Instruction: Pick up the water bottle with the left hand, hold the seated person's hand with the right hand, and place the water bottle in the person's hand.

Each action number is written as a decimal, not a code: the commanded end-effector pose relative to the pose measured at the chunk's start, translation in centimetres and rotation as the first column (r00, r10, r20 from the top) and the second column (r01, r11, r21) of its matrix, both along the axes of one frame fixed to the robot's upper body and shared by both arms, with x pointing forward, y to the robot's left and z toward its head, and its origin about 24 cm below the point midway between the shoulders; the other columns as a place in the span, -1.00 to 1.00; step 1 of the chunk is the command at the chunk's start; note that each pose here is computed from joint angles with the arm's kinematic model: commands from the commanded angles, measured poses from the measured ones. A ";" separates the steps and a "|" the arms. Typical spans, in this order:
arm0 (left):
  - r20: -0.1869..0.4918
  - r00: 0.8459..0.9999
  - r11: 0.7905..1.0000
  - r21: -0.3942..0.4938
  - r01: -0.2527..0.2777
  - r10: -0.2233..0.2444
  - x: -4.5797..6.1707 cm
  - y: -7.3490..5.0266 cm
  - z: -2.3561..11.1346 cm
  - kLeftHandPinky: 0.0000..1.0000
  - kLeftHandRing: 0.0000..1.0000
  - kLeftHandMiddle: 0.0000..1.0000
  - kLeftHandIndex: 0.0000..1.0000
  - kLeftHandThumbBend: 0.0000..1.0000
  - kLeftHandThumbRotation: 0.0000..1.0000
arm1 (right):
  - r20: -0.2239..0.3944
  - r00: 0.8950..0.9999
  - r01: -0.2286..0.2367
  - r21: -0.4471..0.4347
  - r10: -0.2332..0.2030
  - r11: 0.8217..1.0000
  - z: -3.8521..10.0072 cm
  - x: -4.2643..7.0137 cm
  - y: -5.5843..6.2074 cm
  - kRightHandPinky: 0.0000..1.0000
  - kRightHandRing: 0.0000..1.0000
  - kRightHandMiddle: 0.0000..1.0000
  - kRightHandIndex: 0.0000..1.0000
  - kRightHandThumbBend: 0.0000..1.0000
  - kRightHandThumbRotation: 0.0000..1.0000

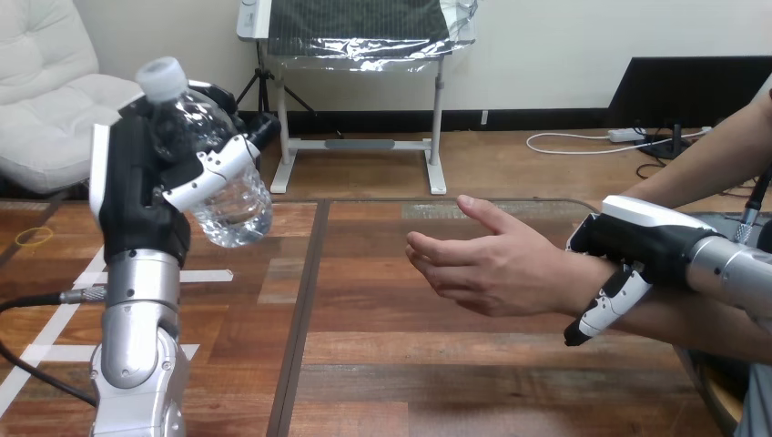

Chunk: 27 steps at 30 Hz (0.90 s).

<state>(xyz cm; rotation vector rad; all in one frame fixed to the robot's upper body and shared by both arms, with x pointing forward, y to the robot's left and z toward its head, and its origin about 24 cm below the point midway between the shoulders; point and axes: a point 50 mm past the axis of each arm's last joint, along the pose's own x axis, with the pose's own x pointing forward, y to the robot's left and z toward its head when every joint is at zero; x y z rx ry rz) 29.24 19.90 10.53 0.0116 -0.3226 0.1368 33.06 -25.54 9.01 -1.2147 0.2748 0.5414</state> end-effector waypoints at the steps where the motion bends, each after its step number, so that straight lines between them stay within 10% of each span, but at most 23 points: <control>1: 0.098 0.995 0.999 -0.008 0.036 -0.035 1.4 -0.9 2.6 -0.47 -0.35 -0.25 -0.23 0.20 -1.00 | 0.083 0.996 0.021 0.014 -0.022 1.000 2.4 1.1 -0.2 -0.61 -0.51 -0.39 -0.36 0.70 -0.84; 27: 0.026 0.996 0.995 -0.039 0.090 -0.089 3.4 -3.8 1.1 -0.44 -0.33 -0.22 -0.23 0.25 -1.00 | 0.080 0.997 -0.008 0.050 0.004 0.999 2.1 1.9 2.0 -0.61 -0.51 -0.39 -0.33 0.74 -0.86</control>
